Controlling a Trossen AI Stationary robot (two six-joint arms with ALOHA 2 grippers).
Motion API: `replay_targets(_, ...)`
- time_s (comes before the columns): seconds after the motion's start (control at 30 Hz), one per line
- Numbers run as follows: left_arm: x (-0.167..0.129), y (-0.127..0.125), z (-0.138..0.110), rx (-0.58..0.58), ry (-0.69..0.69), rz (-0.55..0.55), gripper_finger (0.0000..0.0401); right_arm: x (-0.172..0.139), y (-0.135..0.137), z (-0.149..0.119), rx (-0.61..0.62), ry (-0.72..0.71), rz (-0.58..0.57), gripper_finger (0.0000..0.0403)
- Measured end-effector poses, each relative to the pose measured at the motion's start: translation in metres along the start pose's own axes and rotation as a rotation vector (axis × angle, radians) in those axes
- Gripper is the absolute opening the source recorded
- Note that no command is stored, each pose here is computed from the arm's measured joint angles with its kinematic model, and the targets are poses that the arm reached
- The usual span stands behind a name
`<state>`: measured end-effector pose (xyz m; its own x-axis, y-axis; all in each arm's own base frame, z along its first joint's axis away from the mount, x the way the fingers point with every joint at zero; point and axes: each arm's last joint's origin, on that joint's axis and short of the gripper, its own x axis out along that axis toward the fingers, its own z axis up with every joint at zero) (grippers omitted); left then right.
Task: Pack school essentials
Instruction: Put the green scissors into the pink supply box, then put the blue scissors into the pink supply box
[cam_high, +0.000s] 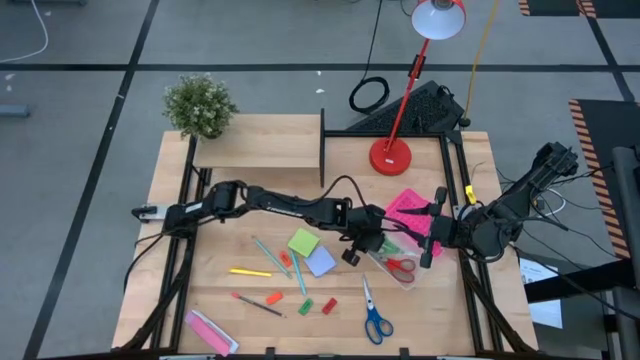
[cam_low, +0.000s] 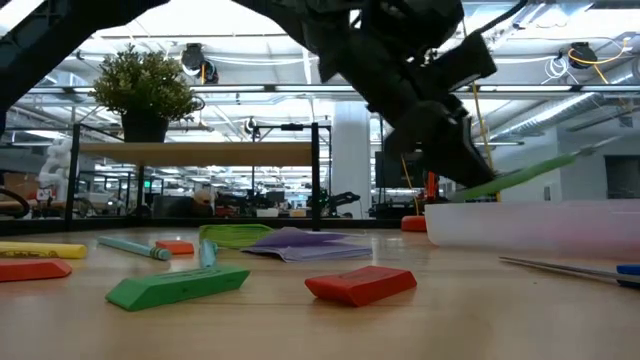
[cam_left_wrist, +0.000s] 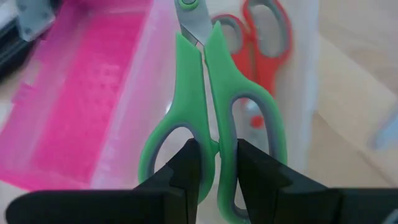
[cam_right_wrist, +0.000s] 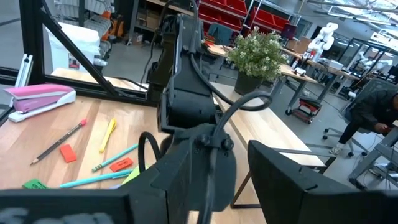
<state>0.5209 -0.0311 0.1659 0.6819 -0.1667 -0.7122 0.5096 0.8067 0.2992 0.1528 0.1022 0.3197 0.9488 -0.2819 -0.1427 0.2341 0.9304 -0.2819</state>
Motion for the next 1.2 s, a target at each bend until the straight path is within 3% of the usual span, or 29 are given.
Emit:
replay_targets(0.33,0.002,-0.002,-0.005,-0.001,0.042,-0.005,0.0094,0.000,0.000,0.000,-0.003,0.002,0.001,0.0153)
replay_targets(0.7,0.002,-0.002,-0.005,-0.005,0.046,-0.006,0.0144,0.000,0.000,0.000,-0.004,0.002,0.002,0.0153)
replay_targets(0.97,0.002,-0.002,-0.005,-0.008,0.047,0.004,0.0149,0.000,0.000,0.000,-0.003,0.002,0.002,0.0153)
replay_targets(1.2,-0.025,0.004,0.010,-0.048,0.025,0.029,0.0140,0.001,0.001,-0.003,0.011,0.021,0.004,0.0153)
